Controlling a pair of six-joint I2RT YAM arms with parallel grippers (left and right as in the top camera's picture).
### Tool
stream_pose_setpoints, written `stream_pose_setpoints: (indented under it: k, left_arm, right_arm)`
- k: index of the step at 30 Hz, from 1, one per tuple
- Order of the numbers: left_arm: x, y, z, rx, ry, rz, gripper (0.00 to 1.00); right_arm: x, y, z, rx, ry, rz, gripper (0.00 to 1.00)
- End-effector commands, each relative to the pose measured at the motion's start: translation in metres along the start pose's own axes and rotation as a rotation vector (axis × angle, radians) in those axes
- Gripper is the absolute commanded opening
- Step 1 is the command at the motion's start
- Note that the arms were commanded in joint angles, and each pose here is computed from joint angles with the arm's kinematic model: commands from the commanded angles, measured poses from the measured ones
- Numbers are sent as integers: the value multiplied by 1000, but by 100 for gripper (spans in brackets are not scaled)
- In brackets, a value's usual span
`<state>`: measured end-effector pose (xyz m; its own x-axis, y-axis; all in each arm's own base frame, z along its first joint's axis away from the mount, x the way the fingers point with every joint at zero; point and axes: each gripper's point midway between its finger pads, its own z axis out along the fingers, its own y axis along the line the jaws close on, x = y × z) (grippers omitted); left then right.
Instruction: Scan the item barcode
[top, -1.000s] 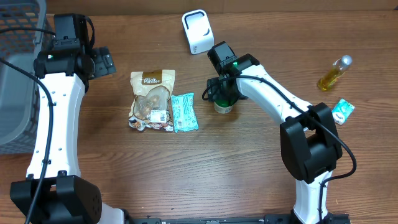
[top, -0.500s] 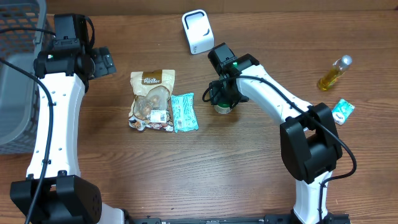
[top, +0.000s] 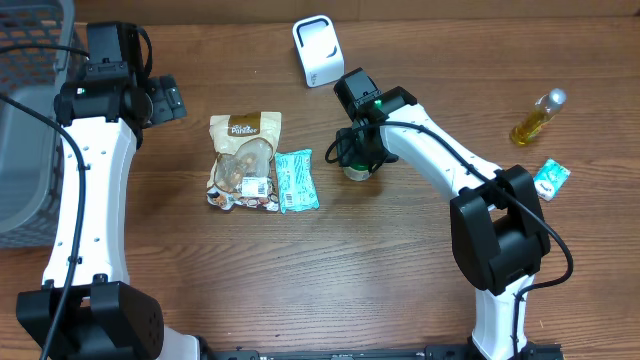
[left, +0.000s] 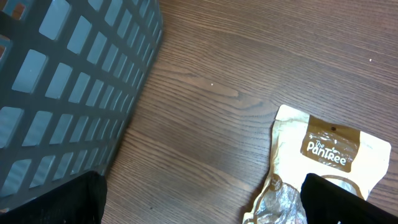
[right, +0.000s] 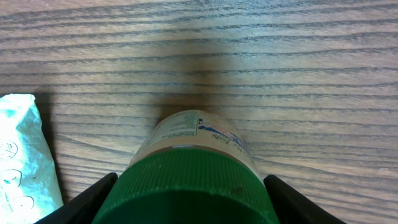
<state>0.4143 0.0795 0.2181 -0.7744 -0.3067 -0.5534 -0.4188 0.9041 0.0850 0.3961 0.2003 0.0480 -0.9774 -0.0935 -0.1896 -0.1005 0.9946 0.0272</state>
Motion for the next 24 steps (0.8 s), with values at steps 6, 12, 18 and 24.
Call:
stream_pose_setpoints:
  k: [6,12,18,24]
  left_arm:
    - [0,-1,0,-7,0,26,100]
    - [0,-1,0,-7,0,26,100]
    - [0,-1,0,-7,0,26,99]
    - [0,-1,0,-7,0,26,100]
  right_arm:
    - [4,-1,-6,10,16,86,67]
    - [18,-8,-7,50,64,289,67]
    - [17,-8,-6,49,60,322,75]
    - [16,-9,-6,51,57,278,91]
